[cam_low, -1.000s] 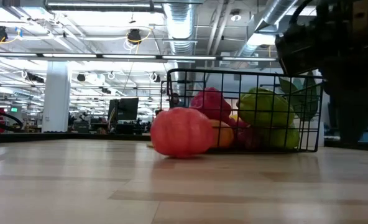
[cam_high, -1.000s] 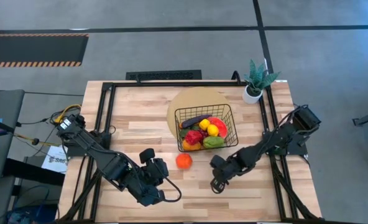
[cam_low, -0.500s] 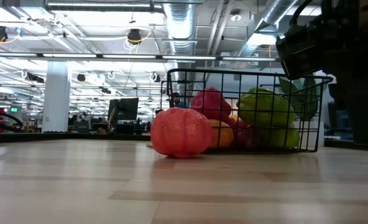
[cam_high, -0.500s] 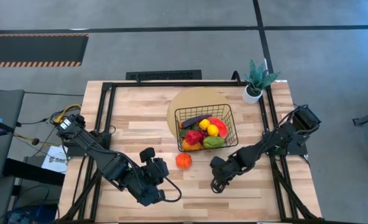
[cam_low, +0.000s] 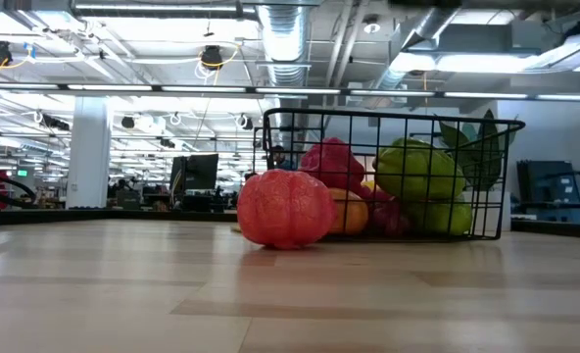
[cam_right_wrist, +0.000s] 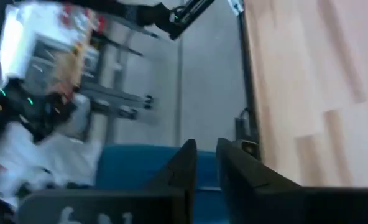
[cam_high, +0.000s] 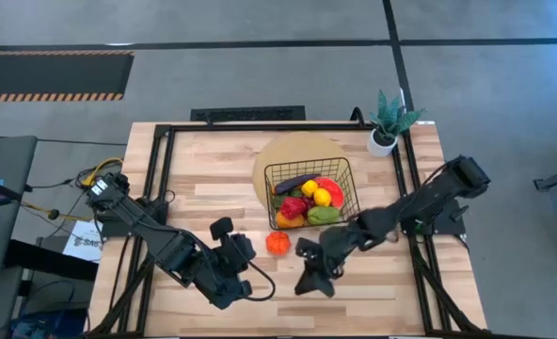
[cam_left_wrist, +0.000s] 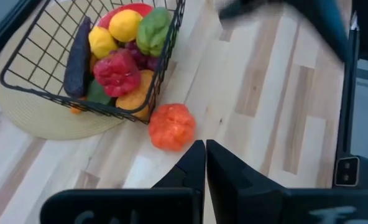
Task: Build produce basket
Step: Put the orange pumpkin into the wire basket
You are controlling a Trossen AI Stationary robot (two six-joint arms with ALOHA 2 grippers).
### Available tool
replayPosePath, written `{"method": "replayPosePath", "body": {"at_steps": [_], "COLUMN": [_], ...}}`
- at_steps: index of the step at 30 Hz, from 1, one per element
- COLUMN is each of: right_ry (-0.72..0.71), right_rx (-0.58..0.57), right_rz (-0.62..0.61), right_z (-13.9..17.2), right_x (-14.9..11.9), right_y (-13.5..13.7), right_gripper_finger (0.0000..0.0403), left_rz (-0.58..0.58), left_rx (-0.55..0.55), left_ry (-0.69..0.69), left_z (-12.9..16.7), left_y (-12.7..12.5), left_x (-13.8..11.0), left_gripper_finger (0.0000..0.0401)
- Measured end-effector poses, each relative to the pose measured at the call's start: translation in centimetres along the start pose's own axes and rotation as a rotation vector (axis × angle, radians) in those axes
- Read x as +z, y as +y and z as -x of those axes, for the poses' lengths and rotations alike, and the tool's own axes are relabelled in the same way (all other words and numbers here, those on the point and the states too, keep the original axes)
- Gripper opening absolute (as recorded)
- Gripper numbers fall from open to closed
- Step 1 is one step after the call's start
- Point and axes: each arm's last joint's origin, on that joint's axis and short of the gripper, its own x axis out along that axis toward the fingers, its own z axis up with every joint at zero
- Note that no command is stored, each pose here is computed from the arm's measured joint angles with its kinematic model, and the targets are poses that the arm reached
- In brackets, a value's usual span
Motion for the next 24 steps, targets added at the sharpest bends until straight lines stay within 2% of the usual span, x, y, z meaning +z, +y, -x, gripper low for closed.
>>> {"method": "replayPosePath", "body": {"at_steps": [3,8,10,13,19,24], "right_ry": [-0.017,-0.056,-0.043,0.003,0.198,0.286], "right_rx": [-0.128,-0.586,-0.689,-0.733,-0.857,-0.951], "right_rz": [0.100,0.179,0.146,0.112,0.035,0.047], "right_z": [2.7,7.9,8.6,7.8,3.0,0.1], "right_x": [1.6,2.1,1.6,0.4,-2.3,-2.4], "right_y": [2.4,4.7,4.8,4.4,0.0,-3.5], "right_gripper_finger": [0.0060,0.0009,0.0009,0.0004,0.0003,0.0002], "left_rz": [0.003,-0.011,-0.023,-0.033,-0.036,-0.035], "left_rx": [-0.005,-0.005,-0.006,0.004,0.006,0.005], "left_ry": [0.009,0.019,0.025,0.038,0.040,0.039], "left_z": [0.0,0.0,0.0,0.0,0.0,0.0], "left_y": [0.0,0.0,0.1,0.2,0.2,0.2], "left_x": [0.0,-0.1,-0.2,-0.3,-0.3,-0.3], "left_gripper_finger": [0.0000,0.0000,0.0000,0.0000,0.0000,0.0000]}}
